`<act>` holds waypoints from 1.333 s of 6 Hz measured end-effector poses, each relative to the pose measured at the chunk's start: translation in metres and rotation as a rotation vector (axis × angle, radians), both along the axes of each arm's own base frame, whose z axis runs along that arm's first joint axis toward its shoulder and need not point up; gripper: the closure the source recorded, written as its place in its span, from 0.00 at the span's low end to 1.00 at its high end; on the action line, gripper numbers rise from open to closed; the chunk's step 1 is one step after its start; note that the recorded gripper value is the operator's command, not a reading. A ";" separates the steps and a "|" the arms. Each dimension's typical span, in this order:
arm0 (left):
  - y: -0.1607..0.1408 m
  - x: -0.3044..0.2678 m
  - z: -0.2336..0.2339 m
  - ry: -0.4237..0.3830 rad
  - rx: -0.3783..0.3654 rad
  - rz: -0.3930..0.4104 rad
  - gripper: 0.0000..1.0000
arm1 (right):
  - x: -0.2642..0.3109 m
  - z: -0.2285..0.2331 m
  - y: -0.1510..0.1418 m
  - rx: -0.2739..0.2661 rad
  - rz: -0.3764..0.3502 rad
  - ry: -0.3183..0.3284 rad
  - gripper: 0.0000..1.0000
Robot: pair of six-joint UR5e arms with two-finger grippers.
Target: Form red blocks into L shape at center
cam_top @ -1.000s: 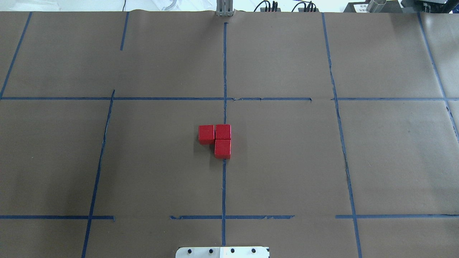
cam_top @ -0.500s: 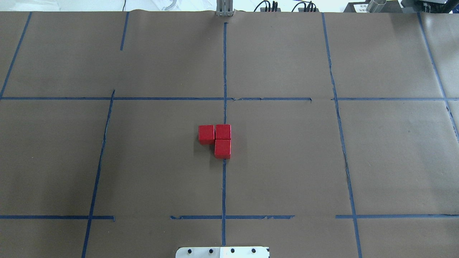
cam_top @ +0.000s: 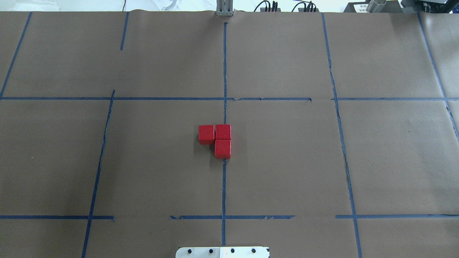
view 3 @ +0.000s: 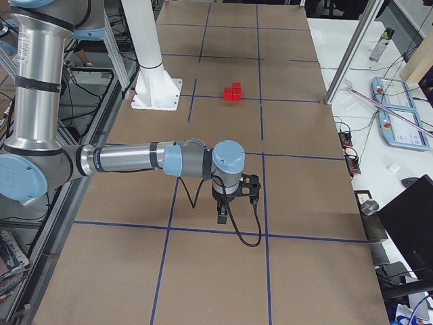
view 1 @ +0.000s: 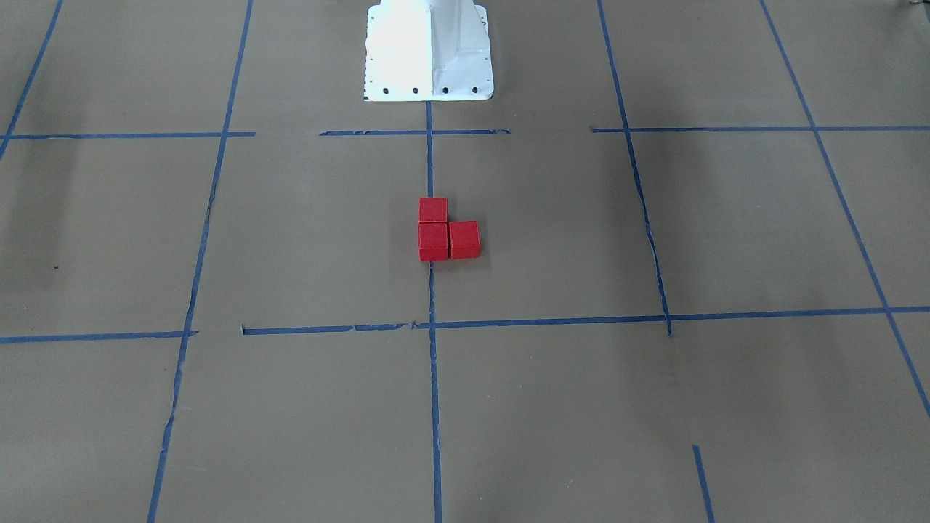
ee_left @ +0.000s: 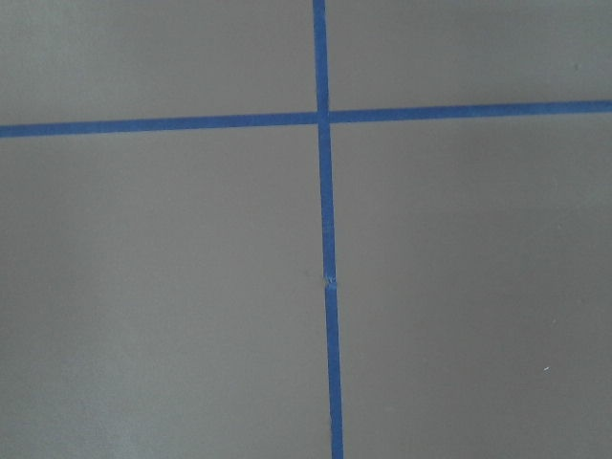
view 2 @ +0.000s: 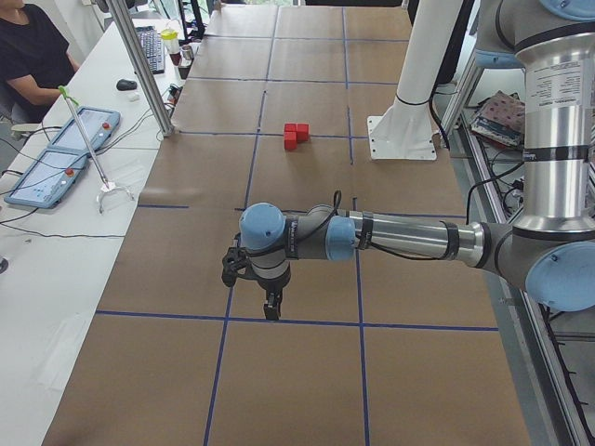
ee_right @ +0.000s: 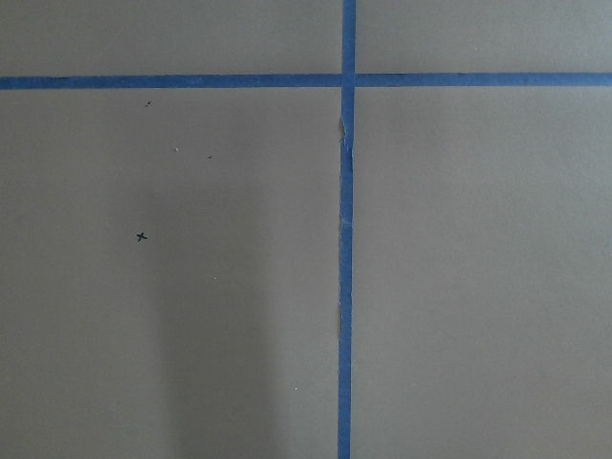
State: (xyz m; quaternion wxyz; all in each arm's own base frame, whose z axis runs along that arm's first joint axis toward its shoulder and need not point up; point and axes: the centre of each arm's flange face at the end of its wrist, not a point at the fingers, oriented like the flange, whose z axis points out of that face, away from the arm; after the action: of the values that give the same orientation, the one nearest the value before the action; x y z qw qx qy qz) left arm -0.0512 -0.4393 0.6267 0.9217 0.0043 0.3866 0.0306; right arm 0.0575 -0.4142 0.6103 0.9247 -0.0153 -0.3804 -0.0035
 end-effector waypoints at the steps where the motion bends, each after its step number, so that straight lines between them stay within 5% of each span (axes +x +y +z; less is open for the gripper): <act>1: 0.003 0.000 -0.001 -0.001 0.028 0.001 0.00 | 0.000 0.001 0.001 -0.002 0.000 0.000 0.00; 5: 0.000 0.000 -0.016 -0.014 0.074 0.008 0.00 | -0.005 0.004 0.005 -0.013 -0.007 -0.020 0.00; 8: 0.018 0.001 0.000 -0.013 0.031 0.013 0.00 | -0.007 0.005 0.005 -0.014 -0.012 -0.023 0.00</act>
State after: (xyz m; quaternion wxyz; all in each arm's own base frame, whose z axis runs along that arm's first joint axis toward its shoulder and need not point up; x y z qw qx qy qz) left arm -0.0502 -0.4213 0.6271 0.9237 0.0158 0.3803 0.0424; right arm 0.0505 -0.4092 0.6150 0.9200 -0.0241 -0.3910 -0.0064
